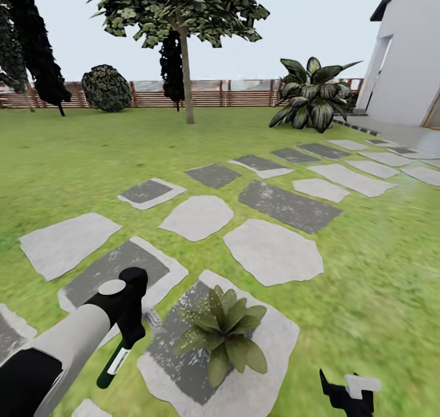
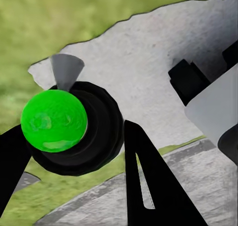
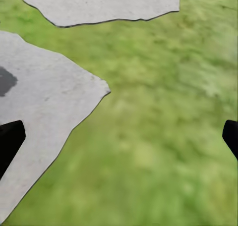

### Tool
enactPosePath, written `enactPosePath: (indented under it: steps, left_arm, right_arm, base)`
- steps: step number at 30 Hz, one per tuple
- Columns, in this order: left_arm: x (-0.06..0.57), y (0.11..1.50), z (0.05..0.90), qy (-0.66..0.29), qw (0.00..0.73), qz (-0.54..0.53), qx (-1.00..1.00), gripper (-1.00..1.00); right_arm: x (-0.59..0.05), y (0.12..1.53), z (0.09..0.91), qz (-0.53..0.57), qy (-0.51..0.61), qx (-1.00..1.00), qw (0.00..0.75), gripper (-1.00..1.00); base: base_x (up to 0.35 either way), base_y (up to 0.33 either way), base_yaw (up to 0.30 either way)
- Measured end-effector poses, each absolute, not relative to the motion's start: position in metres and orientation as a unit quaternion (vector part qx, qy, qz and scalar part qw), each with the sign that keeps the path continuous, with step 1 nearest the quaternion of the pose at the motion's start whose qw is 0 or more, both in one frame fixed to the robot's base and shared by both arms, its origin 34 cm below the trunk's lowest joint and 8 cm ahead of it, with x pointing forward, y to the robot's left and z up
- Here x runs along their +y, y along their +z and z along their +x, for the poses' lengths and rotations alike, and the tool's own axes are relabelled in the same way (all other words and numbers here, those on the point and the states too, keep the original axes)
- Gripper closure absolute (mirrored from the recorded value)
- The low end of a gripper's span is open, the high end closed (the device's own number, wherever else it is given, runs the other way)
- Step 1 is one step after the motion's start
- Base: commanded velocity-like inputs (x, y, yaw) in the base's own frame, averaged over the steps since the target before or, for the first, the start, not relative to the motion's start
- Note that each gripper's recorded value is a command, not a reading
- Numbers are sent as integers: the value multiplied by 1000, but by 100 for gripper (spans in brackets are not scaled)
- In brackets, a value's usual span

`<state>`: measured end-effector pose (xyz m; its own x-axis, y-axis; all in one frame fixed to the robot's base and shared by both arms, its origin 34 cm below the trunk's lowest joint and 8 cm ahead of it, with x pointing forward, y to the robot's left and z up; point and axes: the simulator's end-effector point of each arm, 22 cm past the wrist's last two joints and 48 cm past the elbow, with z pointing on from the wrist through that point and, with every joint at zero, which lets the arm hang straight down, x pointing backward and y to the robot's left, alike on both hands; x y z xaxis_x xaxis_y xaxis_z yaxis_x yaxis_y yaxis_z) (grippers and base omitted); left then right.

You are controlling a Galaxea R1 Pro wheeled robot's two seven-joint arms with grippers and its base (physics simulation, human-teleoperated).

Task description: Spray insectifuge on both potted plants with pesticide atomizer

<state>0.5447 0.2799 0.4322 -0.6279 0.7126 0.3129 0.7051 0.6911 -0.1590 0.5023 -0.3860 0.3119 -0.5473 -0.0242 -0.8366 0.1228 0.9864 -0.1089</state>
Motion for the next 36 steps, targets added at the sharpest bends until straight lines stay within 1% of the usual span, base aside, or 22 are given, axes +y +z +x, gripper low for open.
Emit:
enactPosePath:
  steps: [3, 8, 11, 19, 28, 36]
  left_arm:
    - [280, 432, 545, 11, 178, -393, -902, 100]
    - [280, 432, 545, 10, 178, -393, -902, 100]
    - [280, 433, 545, 10, 177, -393, -902, 100]
    - [280, 433, 545, 10, 177, -393, -902, 100]
    - [282, 431, 544, 9, 178, -392, -903, 100]
    - [290, 427, 547, -9, 175, -394, -902, 100]
  right_arm:
    - [-386, 312, 502, 28, -77, 876, 475, -100]
    - [-386, 312, 502, 28, -78, 876, 475, -100]
    - [-386, 312, 502, 28, -78, 876, 475, -100]
    - [-386, 312, 502, 28, -78, 876, 475, -100]
    - [-386, 312, 502, 28, -78, 876, 475, -100]
    - [-386, 312, 502, 29, -78, 876, 475, -100]
  base:
    - [-108, -57, 152]
    - [-147, -177, 21]
    - [132, -218, 135]
    - [208, -195, 266]
    - [11, -18, 257]
    - [2, -5, 27]
